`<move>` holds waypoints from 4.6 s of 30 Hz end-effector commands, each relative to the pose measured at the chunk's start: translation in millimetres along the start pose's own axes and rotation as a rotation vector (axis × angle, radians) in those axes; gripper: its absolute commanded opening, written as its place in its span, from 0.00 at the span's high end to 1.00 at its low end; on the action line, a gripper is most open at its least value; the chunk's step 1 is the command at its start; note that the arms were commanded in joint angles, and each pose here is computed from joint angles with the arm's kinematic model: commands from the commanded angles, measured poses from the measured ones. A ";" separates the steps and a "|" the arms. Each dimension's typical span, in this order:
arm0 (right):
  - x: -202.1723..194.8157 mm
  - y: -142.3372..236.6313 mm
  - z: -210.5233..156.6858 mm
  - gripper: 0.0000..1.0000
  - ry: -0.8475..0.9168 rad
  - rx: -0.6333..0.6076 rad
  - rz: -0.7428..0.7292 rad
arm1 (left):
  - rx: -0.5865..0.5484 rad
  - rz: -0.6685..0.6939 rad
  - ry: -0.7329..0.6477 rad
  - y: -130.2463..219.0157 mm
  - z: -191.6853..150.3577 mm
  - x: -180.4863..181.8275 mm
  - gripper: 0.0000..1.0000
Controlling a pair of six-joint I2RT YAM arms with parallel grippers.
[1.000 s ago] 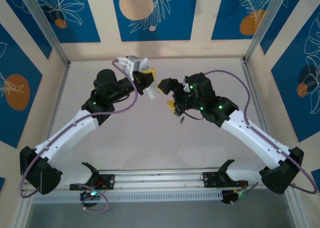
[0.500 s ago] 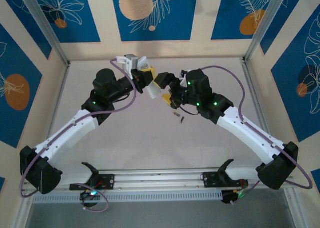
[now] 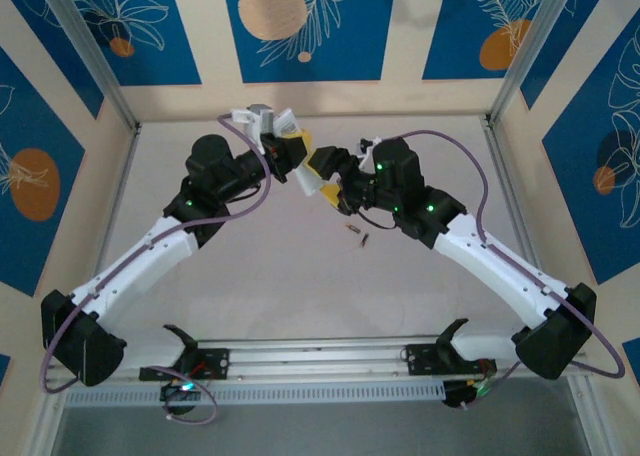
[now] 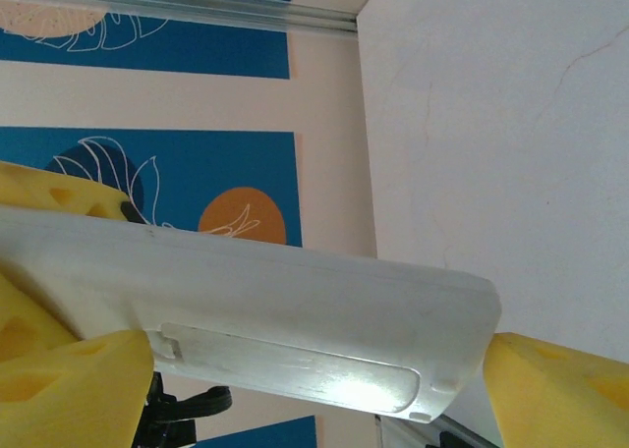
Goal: Load the batteries into the remote control
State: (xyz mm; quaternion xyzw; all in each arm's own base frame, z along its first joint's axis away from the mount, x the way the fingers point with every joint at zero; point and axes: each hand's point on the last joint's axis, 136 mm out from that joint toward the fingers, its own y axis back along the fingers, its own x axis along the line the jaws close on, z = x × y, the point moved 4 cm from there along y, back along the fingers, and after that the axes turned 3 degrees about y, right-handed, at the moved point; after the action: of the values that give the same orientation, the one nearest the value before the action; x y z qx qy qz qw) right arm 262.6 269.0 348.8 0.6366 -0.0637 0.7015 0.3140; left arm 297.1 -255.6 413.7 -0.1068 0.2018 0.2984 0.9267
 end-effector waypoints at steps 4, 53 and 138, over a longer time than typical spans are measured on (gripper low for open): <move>-5.2 -5.4 -2.6 0.16 0.012 0.013 0.006 | -0.063 -0.125 0.018 2.7 24.3 -27.2 1.00; -54.2 -2.4 -4.3 0.20 -0.134 0.101 -0.137 | 0.090 0.177 -0.249 -7.7 -27.2 36.2 1.00; -141.4 -18.1 -13.2 0.28 -0.238 0.119 -0.378 | 0.150 0.276 -0.208 -13.6 -36.3 61.9 1.00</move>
State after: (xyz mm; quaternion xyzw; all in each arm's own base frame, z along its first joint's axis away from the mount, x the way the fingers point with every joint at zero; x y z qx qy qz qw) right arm 266.1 253.6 258.3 0.7123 0.0191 0.6137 0.3401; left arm 329.1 -249.6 330.8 0.0632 0.1628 0.3933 0.9027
